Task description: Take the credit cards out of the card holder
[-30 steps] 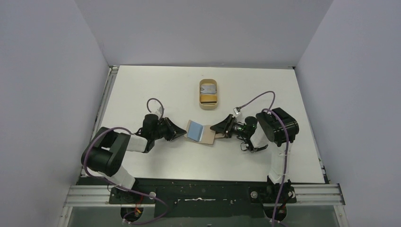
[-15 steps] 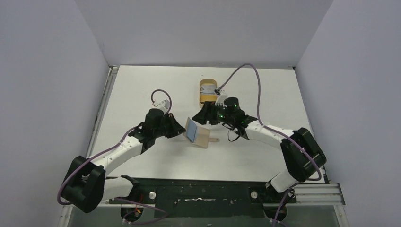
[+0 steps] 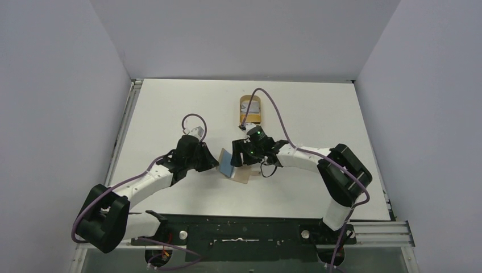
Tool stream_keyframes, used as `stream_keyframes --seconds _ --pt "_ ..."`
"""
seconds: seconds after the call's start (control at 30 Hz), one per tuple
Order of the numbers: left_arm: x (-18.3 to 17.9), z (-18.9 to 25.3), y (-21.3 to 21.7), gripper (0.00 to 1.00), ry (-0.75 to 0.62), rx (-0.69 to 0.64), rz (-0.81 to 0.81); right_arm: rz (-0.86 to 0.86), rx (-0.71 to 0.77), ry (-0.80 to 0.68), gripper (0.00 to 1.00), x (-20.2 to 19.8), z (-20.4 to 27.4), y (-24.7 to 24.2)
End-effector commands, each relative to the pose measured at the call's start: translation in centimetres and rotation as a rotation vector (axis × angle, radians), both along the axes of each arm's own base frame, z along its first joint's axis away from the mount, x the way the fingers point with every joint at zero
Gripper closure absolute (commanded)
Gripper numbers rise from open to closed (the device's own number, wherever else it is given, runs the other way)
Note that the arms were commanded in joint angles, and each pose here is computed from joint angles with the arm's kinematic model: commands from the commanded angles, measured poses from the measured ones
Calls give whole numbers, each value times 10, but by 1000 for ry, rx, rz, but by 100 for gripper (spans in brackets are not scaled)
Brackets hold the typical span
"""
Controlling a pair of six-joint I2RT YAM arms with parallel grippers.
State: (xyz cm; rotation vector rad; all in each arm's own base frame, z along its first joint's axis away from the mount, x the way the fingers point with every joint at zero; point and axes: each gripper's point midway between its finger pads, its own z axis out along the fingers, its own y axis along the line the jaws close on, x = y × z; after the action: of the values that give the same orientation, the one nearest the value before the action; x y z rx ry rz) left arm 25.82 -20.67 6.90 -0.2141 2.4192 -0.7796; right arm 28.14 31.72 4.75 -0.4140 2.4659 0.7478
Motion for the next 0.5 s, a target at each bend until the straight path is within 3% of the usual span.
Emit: stream_keyframes --seconds 0.0,0.47 --pt "5 10 -3 100 -38 -3 -5 35 23 -103 36 13 31 23" --pt "5 12 -6 100 -40 -7 -7 70 23 -128 36 4 33 52"
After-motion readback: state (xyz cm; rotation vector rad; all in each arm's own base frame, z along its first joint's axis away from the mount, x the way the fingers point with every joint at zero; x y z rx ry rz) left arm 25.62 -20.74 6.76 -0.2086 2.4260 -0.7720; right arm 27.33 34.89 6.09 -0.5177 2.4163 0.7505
